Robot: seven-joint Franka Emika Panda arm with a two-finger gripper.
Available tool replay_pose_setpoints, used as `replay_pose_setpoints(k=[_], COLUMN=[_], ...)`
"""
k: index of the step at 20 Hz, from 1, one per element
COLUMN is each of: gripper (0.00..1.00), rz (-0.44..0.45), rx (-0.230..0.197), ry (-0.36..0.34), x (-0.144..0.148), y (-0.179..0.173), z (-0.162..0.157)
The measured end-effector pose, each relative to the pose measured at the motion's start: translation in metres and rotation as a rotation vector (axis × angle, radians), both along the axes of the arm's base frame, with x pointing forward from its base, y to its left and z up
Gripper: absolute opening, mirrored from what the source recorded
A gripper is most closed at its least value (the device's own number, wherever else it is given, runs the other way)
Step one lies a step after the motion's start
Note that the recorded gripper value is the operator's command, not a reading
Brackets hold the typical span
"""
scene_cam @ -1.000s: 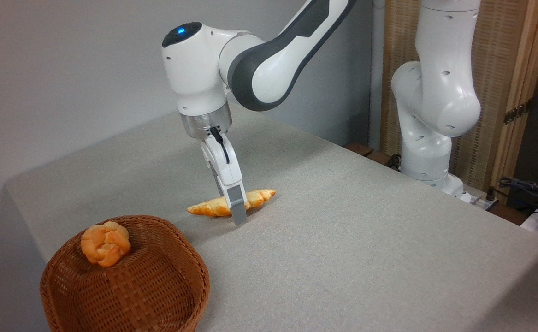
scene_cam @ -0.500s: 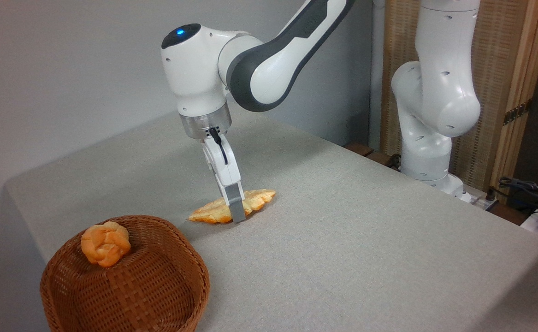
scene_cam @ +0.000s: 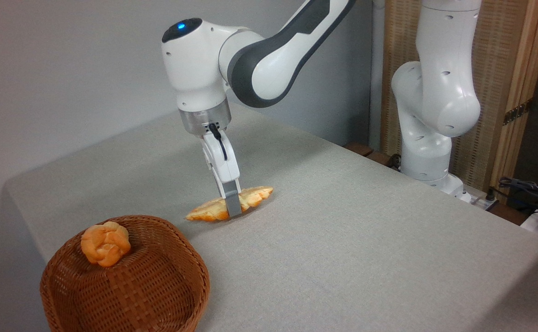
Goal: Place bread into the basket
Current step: 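Lift the bread and carry it over the wicker basket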
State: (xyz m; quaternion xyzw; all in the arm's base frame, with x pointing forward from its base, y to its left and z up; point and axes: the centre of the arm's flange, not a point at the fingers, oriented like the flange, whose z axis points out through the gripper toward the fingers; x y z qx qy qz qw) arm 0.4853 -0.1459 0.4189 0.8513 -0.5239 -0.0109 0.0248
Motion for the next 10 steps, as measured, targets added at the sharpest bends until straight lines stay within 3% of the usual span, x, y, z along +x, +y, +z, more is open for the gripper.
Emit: replay_pose_setpoints(k=[6,10], gripper=[0.48,0.51], rz=[0.031,0.145], rx=[-0.046,-0.137], ry=[-0.086,-0.166], x=[0.007,0.032], y=[0.013,0.051], z=[0.047,0.087])
